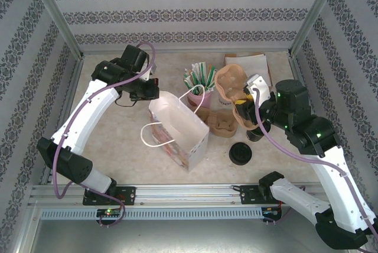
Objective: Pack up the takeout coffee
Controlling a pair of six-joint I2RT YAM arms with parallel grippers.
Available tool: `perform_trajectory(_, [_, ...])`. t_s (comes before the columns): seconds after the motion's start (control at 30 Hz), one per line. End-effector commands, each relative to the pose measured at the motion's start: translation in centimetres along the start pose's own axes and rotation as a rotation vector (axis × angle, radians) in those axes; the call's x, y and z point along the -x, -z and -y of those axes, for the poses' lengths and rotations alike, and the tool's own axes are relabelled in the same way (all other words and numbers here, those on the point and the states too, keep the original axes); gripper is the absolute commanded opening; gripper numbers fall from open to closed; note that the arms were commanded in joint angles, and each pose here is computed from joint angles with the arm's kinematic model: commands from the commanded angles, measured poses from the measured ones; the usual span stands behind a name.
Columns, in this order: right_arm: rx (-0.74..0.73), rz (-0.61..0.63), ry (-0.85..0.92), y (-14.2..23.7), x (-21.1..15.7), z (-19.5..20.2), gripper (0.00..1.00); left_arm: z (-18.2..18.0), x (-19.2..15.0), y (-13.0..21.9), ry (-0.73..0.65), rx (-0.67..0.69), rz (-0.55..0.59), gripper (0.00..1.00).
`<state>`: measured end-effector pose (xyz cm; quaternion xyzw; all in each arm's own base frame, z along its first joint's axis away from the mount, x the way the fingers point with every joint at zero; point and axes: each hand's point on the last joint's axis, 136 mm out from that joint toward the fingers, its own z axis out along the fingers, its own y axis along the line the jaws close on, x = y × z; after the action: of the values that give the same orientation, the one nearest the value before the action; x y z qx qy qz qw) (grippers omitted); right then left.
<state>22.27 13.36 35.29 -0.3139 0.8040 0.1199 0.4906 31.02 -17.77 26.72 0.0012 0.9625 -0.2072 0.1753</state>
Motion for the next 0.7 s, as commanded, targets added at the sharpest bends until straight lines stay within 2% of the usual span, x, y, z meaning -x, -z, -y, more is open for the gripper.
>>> perform_trajectory(0.0, [0.016, 0.076, 0.043, 1.7, 2.0, -0.5, 0.39, 1.4, 0.3, 1.1, 0.133, -0.032, 0.063, 0.00])
perform_trajectory(0.13, [0.058, 0.125, 0.061, 2.8, 3.2, -1.3, 0.39, 2.0, -0.3, 0.8, 0.170, -0.030, 0.081, 0.00])
perform_trajectory(0.5, [0.402, 0.254, 0.100, 5.6, 6.8, -7.5, 0.37, 2.8, -2.1, 0.3, 0.194, -0.109, 0.118, 0.00])
perform_trajectory(0.53, [0.423, 0.257, 0.105, 5.6, 7.0, -8.1, 0.37, 2.9, -2.2, 0.3, 0.190, -0.123, 0.124, 0.02])
perform_trajectory(0.6, [0.441, 0.258, 0.116, 5.2, 7.3, -8.8, 0.37, 3.3, -2.3, 0.3, 0.175, -0.155, 0.128, 0.16])
perform_trajectory(0.67, [0.453, 0.241, 0.137, 4.6, 7.3, -9.7, 0.37, 3.8, -2.5, 0.4, 0.154, -0.185, 0.121, 0.19])
